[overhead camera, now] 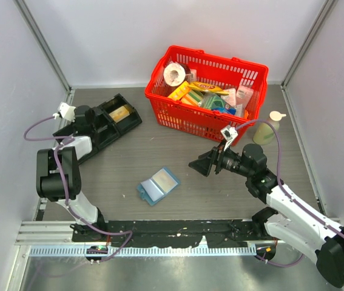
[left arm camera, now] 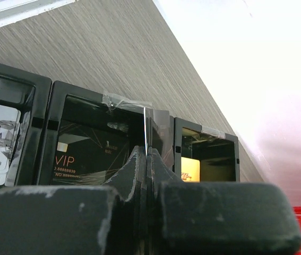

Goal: Take the credit cards out of the card holder
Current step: Place the credit card in the storage box.

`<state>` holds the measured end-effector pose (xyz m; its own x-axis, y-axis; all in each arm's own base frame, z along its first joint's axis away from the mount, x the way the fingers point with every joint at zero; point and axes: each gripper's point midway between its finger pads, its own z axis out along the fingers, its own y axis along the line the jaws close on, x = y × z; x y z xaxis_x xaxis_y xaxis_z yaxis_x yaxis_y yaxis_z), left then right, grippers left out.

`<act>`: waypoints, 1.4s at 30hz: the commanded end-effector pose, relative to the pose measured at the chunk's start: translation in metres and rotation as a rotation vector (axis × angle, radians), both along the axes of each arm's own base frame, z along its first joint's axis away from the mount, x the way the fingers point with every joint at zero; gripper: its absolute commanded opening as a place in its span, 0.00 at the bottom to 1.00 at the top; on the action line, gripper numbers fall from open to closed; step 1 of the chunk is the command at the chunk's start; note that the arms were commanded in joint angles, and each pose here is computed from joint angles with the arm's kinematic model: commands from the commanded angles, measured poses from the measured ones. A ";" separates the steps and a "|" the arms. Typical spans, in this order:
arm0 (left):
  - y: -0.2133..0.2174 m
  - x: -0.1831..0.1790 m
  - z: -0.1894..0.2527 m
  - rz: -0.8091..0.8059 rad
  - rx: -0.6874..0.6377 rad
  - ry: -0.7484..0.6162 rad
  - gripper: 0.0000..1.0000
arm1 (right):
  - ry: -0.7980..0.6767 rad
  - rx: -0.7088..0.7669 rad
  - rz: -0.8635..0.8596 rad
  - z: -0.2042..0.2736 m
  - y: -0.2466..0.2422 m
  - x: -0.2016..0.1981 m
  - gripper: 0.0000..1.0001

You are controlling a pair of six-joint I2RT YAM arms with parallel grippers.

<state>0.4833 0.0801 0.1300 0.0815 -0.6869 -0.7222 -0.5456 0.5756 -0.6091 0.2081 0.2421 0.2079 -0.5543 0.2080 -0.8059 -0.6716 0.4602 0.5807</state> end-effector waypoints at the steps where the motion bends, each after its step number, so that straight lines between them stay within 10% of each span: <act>1: 0.012 -0.019 0.016 0.060 0.059 -0.040 0.00 | -0.072 0.014 0.013 0.021 0.002 0.003 0.86; 28: -0.005 0.011 -0.021 -0.020 -0.010 0.000 0.10 | -0.067 -0.005 0.019 0.015 0.003 0.007 0.86; 42: 0.003 -0.011 0.015 -0.035 0.110 0.096 0.64 | -0.052 -0.014 0.024 0.018 0.001 0.001 0.86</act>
<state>0.4757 0.0718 0.0940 -0.0487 -0.6761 -0.7352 -0.5881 0.6144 -0.5260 0.2081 0.2427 0.1963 -0.5734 0.1685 -0.8018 -0.6667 0.4728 0.5762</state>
